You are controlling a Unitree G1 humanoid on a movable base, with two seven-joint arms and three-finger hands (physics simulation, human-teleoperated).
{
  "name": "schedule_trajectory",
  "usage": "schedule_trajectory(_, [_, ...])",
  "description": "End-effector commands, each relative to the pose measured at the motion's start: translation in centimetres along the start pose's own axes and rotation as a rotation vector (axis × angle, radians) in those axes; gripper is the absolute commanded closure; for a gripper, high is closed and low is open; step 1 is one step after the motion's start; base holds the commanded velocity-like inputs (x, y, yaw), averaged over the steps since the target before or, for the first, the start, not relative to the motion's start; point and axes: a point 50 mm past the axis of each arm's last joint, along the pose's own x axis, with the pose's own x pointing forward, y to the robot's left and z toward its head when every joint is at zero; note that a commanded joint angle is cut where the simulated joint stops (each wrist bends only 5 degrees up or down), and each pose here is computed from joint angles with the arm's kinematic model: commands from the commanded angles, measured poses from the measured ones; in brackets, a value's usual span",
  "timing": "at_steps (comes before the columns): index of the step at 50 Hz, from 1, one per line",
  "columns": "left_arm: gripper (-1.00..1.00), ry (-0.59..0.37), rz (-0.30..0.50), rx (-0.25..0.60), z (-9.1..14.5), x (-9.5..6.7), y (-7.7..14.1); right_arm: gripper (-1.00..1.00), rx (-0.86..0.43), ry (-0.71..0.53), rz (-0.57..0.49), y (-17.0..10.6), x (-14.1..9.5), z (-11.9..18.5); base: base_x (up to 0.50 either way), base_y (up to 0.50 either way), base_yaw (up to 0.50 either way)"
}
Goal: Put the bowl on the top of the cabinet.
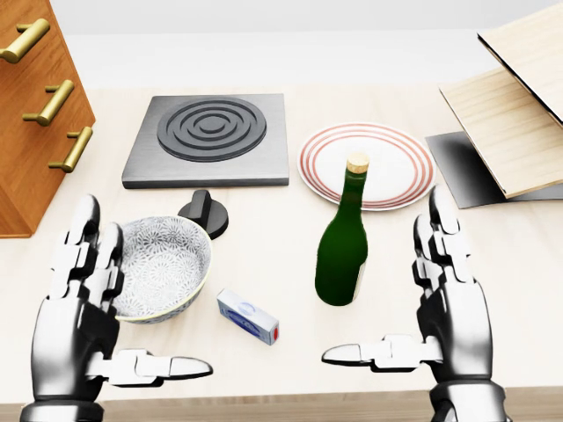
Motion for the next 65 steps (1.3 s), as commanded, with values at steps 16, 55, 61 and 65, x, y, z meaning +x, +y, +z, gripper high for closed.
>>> schedule_trajectory(16, [-1.0,-0.37,0.12,0.025,9.4,-3.4,1.1,-1.0,-0.157,-0.385,-0.036,0.3,-3.5,9.7,0.0,0.0,0.0])
schedule_trajectory(55, [-1.0,-0.359,0.101,0.025,9.1,-3.3,0.9,-1.0,-0.168,-0.377,-0.026,0.4,-3.6,9.6,0.0,0.45,0.0])
schedule_trajectory(61, [-1.0,-0.358,0.102,0.026,9.1,-3.3,0.9,-1.0,-0.168,-0.377,-0.026,0.4,-3.6,9.6,0.0,0.5,0.0])
schedule_trajectory(65, [-1.0,-0.357,0.099,0.026,9.1,-3.4,0.9,-1.0,-0.169,-0.377,-0.026,0.4,-3.7,9.6,0.0,0.5,0.0])
